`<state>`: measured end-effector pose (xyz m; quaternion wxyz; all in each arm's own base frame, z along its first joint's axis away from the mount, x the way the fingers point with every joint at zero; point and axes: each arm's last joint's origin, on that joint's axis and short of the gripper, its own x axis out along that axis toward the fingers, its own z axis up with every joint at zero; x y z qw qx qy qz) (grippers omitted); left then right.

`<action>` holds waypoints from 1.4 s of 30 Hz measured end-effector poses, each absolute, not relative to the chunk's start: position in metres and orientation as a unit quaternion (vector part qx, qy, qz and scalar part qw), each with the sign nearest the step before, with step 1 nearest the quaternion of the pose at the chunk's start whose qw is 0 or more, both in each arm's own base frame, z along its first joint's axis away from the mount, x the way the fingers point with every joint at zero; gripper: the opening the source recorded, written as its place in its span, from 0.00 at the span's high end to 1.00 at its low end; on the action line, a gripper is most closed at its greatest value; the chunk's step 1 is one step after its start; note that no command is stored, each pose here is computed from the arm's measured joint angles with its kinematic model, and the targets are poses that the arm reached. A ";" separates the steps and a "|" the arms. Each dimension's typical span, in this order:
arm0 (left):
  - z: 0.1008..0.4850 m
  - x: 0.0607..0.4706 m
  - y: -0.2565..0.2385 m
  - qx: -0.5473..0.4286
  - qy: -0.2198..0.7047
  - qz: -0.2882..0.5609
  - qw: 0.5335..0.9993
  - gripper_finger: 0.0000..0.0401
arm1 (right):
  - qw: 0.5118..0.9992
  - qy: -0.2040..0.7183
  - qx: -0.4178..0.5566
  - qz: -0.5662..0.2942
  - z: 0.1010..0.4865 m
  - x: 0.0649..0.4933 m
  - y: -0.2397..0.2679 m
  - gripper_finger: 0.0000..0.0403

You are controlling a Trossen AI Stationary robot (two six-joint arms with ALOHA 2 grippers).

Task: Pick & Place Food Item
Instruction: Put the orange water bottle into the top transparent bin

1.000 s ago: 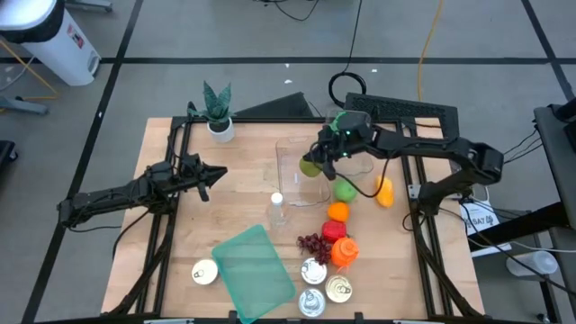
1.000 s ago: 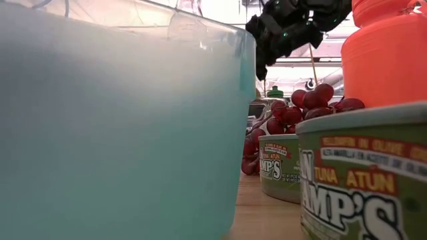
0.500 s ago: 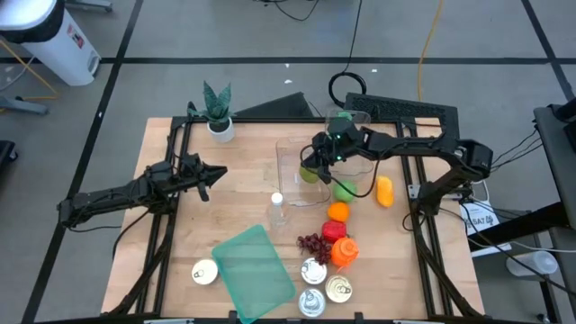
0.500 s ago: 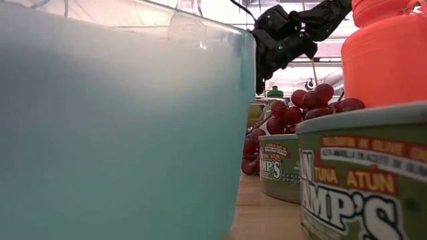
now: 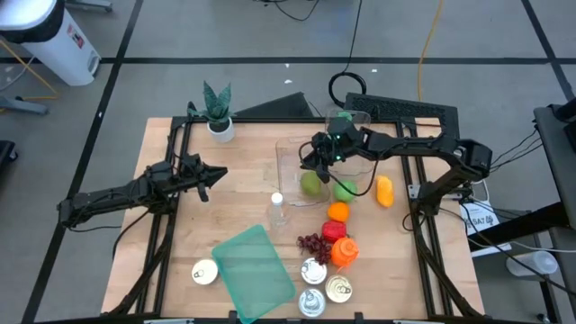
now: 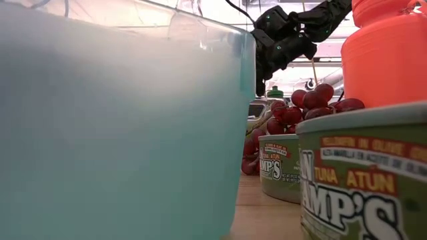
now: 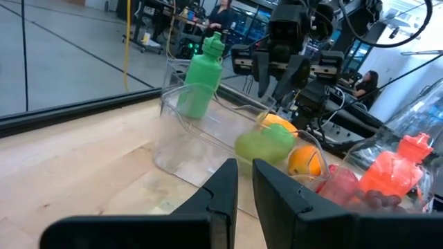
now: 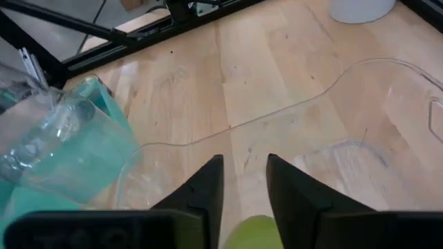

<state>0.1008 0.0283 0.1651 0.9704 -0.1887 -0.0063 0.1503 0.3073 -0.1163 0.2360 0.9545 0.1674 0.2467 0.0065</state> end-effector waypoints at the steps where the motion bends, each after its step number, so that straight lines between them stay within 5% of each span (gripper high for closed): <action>1: 0.165 0.101 0.028 -0.189 -0.006 0.150 0.970 0.87 | 0.955 0.245 0.167 0.007 0.236 0.307 -0.116 0.72; 6: 0.166 0.101 0.028 -0.187 -0.011 0.150 0.971 0.87 | 0.963 0.220 0.153 0.011 0.254 0.299 -0.113 0.67; 12: 0.166 0.101 0.028 -0.187 -0.011 0.149 0.971 0.87 | 0.985 0.127 0.112 0.019 0.334 0.259 -0.095 0.63; 18: 0.166 0.101 0.028 -0.184 -0.010 0.148 0.972 0.87 | 0.991 0.063 0.103 0.054 0.384 0.198 -0.055 0.75; 24: 0.166 0.101 0.028 -0.182 -0.009 0.150 0.972 0.87 | 0.983 0.116 0.110 0.096 0.385 0.162 -0.012 0.98; 34: 0.166 0.101 0.028 -0.180 -0.008 0.150 0.972 0.87 | 0.950 0.094 0.010 0.297 0.388 0.158 0.065 0.99; 42: 0.164 0.101 0.028 -0.190 -0.001 0.148 0.971 0.87 | 0.953 0.179 -0.030 0.241 0.349 0.168 0.108 0.99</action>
